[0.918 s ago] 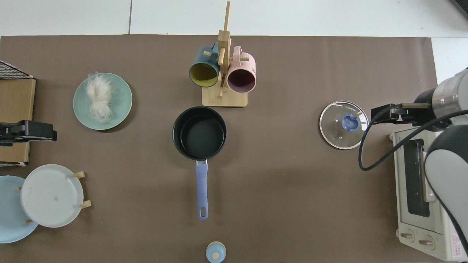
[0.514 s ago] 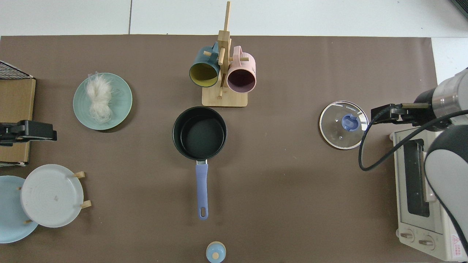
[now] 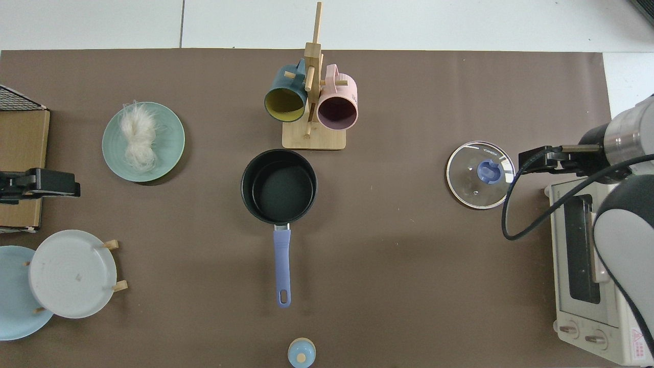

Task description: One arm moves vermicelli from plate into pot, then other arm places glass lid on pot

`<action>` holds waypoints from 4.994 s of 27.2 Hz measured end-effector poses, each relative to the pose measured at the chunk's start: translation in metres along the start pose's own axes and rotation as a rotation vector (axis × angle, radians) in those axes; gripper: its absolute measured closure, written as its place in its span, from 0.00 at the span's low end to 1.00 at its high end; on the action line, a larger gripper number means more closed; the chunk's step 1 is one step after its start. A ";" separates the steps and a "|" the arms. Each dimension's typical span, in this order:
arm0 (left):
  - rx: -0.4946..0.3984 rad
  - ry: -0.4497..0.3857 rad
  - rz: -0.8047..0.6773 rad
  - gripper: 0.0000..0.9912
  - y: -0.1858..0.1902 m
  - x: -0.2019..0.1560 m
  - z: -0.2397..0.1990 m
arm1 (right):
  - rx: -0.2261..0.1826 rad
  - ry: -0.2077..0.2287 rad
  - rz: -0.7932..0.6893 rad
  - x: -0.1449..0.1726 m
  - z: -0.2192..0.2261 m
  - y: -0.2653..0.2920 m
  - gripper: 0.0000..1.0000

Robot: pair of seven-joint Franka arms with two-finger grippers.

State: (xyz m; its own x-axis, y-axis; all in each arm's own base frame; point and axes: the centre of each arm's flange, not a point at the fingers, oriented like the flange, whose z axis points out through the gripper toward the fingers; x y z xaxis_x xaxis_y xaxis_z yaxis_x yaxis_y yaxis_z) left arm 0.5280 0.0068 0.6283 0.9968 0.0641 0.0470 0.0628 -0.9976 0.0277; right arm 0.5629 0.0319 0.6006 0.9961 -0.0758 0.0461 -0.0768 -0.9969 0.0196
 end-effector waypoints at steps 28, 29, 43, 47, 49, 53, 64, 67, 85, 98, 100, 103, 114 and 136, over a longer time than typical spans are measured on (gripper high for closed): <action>0.028 0.107 -0.102 0.00 -0.016 0.118 0.193 | -0.016 -0.005 -0.017 0.061 0.029 0.000 0.00; 0.030 0.108 -0.104 0.00 -0.017 0.121 0.201 | -0.016 -0.009 -0.021 0.068 0.035 -0.001 0.00; 0.036 0.169 -0.167 0.00 -0.019 0.154 0.278 | -0.006 -0.011 -0.035 0.130 0.175 -0.010 0.00; 0.031 0.176 -0.162 0.01 -0.015 0.157 0.290 | -0.001 0.002 -0.040 0.123 0.227 -0.011 0.00; 0.030 0.170 -0.159 0.00 -0.013 0.157 0.295 | -0.002 -0.005 -0.039 0.116 0.249 -0.009 0.00; 0.031 0.154 -0.154 0.02 -0.011 0.156 0.306 | -0.004 -0.030 -0.038 0.107 0.267 -0.007 0.00; 0.032 0.113 -0.073 0.52 -0.006 0.153 0.313 | -0.012 -0.078 -0.050 0.076 0.277 0.004 0.00; 0.034 0.086 -0.066 0.55 -0.007 0.152 0.310 | -0.014 -0.087 -0.052 0.069 0.279 0.011 0.00; -0.075 0.012 -0.124 0.63 0.058 0.125 0.141 | -0.073 -0.078 -0.126 0.065 0.278 0.024 0.00; -0.161 -0.037 -0.101 0.63 0.214 0.063 0.171 | -0.075 -0.107 -0.116 0.050 0.285 0.030 0.00; -0.165 -0.044 -0.100 0.63 0.227 0.055 0.182 | -0.076 -0.112 -0.115 0.047 0.286 0.029 0.00; -0.167 -0.044 -0.097 0.63 0.243 0.046 0.197 | -0.075 -0.114 -0.115 0.044 0.286 0.029 0.00; -0.150 -0.100 -0.076 0.63 0.274 0.024 0.257 | -0.074 -0.089 -0.110 0.046 0.280 0.029 0.34; -0.113 -0.068 -0.163 0.07 0.217 0.060 0.206 | -0.089 -0.010 -0.159 0.065 0.106 -0.033 0.34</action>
State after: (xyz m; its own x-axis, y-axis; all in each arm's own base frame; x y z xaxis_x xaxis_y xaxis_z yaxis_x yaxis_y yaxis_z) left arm 0.6110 -0.2110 0.4314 0.9751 0.2190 -0.0352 0.2217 -0.9649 0.1410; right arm 0.6352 0.0576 0.4967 0.9963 0.0821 0.0253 0.0787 -0.9903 0.1145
